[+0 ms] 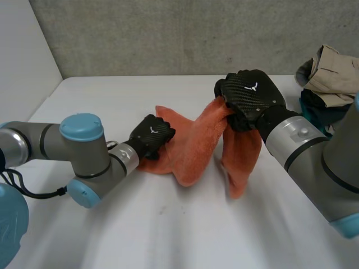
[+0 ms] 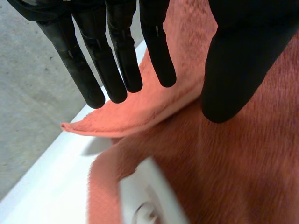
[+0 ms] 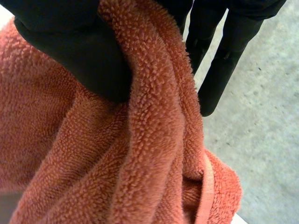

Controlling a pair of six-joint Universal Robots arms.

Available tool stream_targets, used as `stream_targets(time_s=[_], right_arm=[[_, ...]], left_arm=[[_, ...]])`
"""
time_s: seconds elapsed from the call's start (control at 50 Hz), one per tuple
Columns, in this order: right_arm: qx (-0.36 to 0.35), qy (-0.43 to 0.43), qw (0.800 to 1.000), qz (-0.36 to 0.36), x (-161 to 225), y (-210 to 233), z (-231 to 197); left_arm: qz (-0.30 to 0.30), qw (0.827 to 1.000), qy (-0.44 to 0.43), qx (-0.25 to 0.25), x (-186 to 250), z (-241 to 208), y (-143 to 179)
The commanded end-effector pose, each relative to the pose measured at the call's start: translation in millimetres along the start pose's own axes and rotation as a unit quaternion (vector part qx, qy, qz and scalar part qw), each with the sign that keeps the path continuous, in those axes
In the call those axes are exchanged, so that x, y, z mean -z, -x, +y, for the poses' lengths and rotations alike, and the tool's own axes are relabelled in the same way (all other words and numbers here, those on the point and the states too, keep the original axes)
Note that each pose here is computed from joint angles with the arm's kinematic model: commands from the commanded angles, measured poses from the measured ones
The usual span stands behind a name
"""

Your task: Fold the laundry.

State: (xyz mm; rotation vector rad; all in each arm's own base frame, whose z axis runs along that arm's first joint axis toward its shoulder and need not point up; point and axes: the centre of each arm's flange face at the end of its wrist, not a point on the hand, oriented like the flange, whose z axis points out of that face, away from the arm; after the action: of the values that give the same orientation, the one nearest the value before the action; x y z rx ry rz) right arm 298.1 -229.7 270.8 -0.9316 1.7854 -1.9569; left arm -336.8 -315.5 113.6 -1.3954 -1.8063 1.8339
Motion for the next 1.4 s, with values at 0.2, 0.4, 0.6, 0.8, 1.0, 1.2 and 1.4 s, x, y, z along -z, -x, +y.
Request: stream_targets(time_s=[0.2,0.4,0.6,0.8,1.0,1.2,1.4], right_arm=[[-0.004,0.005,1.0,-0.016,12,7,-6],[0.0,-0.013,1.0,-0.004,17,0,-19],[0.008,-0.018,1.0,-0.007,26,-2,-35],[0.059,-0.02,0.998,0.0,32,-32,-68],[0.079,0.052,0.996,0.001,-4,-67,-34],[0.138,0.125,0.982,-0.027,-75,-58,71],[0.191,0.021,0.973,0.126,-119,-63,94]], left_arm=[[0.04,0.992,-0.043,0.11,8,-45,-34],[0.054,0.989,-0.029,0.135,8,-38,-44],[0.038,0.99,-0.024,0.136,36,-76,-34],[-0.079,0.985,-0.109,0.111,131,-165,12],[-0.084,0.983,-0.122,0.109,174,-172,2],[-0.05,0.99,0.017,0.133,119,-93,-29],[-0.156,0.98,0.018,0.125,54,-89,-4]])
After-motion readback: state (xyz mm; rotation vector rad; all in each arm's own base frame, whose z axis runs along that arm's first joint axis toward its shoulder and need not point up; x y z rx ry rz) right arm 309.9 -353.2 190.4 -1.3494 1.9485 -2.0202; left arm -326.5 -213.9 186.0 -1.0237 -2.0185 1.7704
